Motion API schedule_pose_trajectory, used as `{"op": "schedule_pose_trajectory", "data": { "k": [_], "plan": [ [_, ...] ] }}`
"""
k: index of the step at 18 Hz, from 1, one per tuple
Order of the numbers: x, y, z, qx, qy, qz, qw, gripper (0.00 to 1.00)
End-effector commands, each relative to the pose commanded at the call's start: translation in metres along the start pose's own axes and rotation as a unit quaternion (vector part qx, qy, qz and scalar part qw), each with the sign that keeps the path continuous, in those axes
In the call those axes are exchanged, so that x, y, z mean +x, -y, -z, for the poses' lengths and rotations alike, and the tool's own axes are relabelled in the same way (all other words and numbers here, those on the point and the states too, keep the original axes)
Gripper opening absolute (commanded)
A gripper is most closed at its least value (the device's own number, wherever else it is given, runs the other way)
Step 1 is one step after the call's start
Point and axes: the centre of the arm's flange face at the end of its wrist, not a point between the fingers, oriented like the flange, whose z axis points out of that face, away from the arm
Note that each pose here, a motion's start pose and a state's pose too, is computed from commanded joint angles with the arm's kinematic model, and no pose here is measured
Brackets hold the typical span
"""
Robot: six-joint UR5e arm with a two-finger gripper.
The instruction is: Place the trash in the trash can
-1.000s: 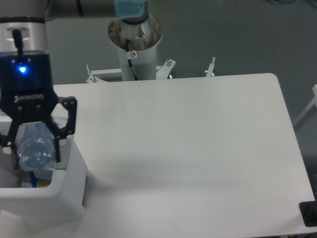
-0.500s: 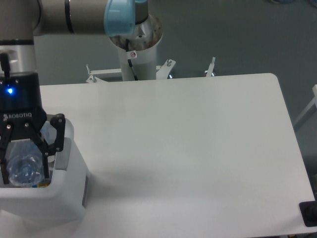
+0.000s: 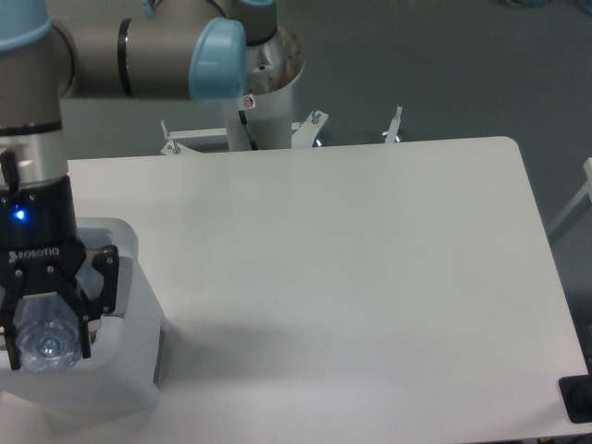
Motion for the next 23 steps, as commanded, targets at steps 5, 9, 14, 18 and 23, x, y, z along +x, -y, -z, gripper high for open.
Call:
{"op": "schedule_pose_trajectory", "data": {
  "k": [5, 9, 14, 18, 23],
  "plan": [
    [0.001, -0.015, -0.013, -0.017, 0.004, -0.058, 0.9981, 1.0],
    [0.001, -0.011, 0.0, -0.007, 0.011, -0.076, 0.997, 1.0],
    [-0.064, 0.022, 0.031, 0.027, 0.094, -0.093, 0.9909, 1.0],
    [-0.116, 0.037, 0.029, 0.019, 0.17, -0.143, 0.9747, 1.0],
    [-0.168, 0.047, 0.047, -0.011, 0.223, -0.209, 0.952, 1.0]
  ]
}}
